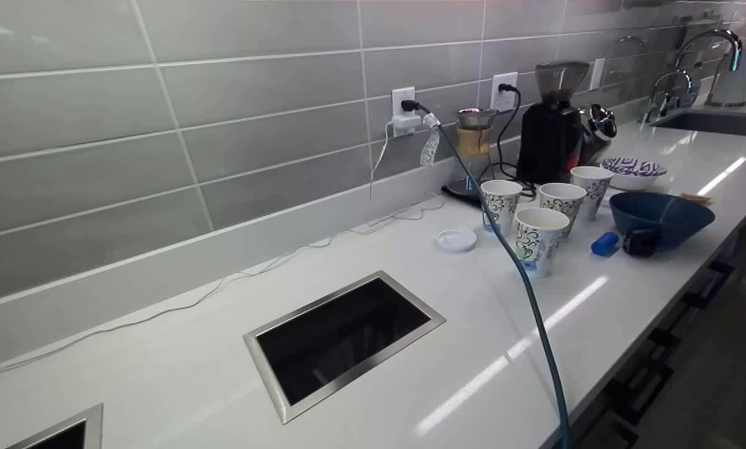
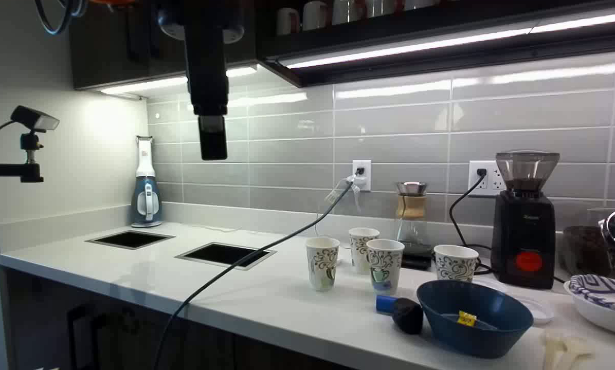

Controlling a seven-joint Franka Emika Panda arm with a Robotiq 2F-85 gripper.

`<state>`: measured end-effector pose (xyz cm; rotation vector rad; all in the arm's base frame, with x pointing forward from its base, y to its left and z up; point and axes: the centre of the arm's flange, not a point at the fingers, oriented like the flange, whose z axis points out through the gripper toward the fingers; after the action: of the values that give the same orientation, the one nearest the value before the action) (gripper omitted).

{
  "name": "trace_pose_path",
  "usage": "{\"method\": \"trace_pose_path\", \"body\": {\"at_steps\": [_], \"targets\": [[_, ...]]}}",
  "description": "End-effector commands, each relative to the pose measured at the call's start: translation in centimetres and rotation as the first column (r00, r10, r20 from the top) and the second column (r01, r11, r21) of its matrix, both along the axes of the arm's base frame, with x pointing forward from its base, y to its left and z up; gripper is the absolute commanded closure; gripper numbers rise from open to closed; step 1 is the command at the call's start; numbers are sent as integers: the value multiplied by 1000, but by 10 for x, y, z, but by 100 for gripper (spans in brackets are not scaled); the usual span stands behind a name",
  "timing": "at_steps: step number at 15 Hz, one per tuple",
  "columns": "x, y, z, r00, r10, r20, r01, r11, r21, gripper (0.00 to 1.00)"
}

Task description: Position the blue cylinder upright

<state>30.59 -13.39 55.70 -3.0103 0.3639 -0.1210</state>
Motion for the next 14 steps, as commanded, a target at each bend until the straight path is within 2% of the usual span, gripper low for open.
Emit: {"method": "trace_pose_path", "body": {"at_steps": [1, 13, 14], "targets": [[0, 0, 0, 1000, 0, 0, 0, 1000, 0, 0], [0, 0, 0, 1000, 0, 0, 0, 1000, 0, 0], [9, 2, -1, 1000, 18, 5, -18, 1000, 1, 0]]}}
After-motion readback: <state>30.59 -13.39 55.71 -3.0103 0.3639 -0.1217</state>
